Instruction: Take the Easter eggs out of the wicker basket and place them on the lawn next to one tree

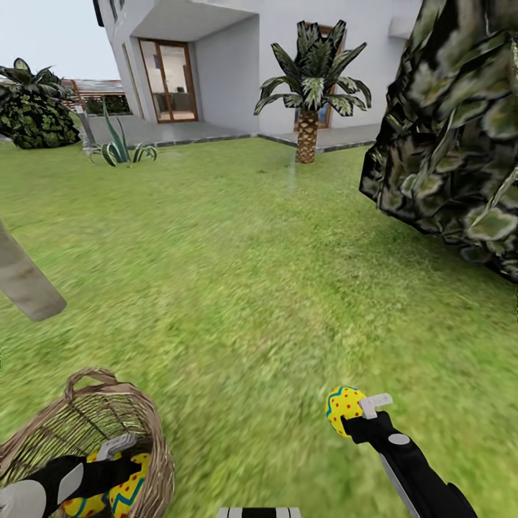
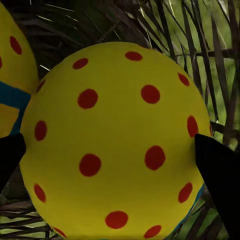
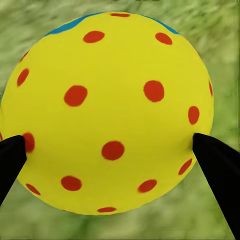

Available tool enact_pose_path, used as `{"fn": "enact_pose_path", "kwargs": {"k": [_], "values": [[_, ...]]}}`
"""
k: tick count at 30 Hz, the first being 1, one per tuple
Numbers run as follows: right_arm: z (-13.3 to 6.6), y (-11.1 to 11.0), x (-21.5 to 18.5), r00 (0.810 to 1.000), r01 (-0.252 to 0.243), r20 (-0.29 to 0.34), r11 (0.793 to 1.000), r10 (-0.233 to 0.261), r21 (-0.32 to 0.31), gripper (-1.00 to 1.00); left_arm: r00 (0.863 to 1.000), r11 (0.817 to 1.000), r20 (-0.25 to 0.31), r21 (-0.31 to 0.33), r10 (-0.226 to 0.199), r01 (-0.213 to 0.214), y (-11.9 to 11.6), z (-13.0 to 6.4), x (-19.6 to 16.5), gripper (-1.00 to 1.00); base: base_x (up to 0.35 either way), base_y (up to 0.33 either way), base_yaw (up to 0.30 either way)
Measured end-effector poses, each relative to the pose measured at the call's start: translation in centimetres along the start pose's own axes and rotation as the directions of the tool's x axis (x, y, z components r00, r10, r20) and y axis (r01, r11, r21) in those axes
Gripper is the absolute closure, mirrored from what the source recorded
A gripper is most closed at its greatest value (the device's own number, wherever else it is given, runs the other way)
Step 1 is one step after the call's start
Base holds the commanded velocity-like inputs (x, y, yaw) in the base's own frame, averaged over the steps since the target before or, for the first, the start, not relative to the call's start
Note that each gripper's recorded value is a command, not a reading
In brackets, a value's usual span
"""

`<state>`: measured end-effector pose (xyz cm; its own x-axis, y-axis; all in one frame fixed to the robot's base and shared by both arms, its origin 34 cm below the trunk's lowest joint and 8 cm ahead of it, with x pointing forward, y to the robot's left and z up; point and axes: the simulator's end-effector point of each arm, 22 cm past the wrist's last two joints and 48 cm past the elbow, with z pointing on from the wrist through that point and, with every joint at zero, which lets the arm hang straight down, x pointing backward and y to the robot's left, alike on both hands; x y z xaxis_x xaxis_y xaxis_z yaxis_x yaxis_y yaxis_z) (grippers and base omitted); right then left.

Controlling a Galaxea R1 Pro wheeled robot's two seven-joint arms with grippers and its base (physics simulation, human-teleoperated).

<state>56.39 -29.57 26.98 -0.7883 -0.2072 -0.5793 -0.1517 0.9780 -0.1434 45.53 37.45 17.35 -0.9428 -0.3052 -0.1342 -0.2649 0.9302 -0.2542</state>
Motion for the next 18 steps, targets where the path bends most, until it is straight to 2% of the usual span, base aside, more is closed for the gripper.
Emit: {"fn": "enact_pose_path", "kwargs": {"k": [9, 18], "values": [[-1.0, 0.7, -1.6, 0.999, 0.025, 0.033, 1.000, -0.024, -0.010, 1.00, 0.999, 1.000, 0.041, 0.010, 0.003, -0.004, -0.5, -1.3, -1.5, 1.00, -0.318, 0.000, 0.000], [-1.8, 0.4, -2.2, 0.999, 0.025, 0.046, 1.000, -0.025, -0.002, 1.00, 0.997, 1.000, 0.078, 0.018, 0.017, -0.018, -1.1, -2.6, -2.8, 1.00, -0.015, 0.000, 0.000]]}}
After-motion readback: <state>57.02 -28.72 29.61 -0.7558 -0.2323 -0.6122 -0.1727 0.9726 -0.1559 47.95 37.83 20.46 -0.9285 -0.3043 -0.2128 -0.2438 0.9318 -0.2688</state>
